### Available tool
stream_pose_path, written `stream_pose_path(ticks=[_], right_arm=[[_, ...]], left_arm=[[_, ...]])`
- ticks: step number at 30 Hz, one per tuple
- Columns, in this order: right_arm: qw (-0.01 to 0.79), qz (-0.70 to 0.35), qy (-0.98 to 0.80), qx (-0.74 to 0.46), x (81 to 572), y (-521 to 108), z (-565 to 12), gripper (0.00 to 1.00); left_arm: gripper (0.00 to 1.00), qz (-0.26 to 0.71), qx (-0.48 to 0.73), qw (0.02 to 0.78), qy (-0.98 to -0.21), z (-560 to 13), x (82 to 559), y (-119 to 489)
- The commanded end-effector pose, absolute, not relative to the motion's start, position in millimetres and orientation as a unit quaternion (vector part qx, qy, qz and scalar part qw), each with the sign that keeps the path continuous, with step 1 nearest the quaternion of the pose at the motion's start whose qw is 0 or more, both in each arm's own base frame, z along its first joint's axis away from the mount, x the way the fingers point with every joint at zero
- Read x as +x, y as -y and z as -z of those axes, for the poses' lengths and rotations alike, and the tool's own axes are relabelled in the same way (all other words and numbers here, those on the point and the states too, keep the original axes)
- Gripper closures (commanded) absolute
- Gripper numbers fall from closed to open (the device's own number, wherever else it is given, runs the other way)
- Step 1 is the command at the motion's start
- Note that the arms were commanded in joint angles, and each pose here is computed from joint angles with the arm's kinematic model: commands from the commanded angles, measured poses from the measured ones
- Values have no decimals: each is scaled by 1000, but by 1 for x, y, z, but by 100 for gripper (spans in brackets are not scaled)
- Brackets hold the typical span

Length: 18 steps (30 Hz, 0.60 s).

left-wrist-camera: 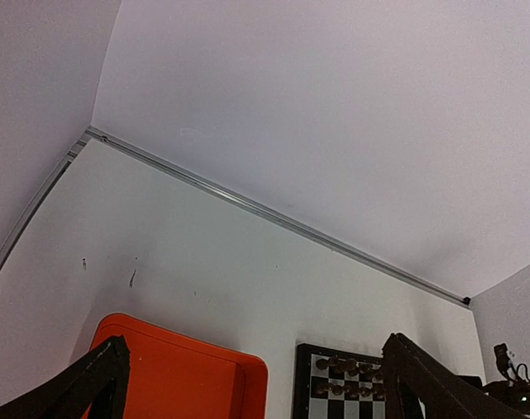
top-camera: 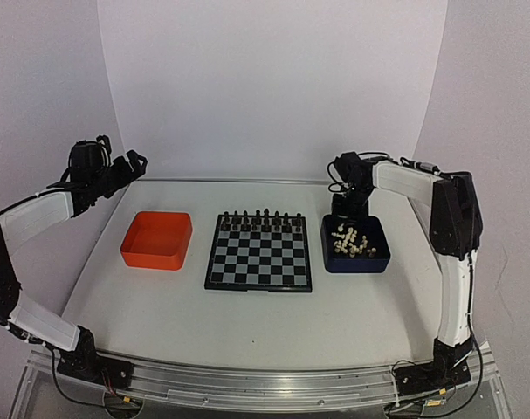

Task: Set up the chess pieces on the board
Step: Pick up the chess piece from the storage box, then place the chess piece on the chessboard.

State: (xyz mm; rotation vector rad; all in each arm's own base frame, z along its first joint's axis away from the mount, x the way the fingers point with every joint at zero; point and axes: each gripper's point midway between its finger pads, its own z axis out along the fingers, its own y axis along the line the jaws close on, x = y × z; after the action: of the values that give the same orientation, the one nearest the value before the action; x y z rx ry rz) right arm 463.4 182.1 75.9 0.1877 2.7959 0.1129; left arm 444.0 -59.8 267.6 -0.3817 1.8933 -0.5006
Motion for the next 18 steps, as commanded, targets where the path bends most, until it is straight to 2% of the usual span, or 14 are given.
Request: stream_pose_path(ticks=[1, 8, 18], right_arm=[[201, -58, -976, 63, 454, -184, -121, 100], [219, -75, -973, 3, 419, -219, -159, 100], [128, -97, -980, -116, 355, -292, -130, 100]], left_arm=[[0, 233, -150, 568, -775, -298, 452, 65], [0, 231, -152, 562, -779, -291, 453, 66], [0, 244, -141, 529, -800, -264, 456, 75]])
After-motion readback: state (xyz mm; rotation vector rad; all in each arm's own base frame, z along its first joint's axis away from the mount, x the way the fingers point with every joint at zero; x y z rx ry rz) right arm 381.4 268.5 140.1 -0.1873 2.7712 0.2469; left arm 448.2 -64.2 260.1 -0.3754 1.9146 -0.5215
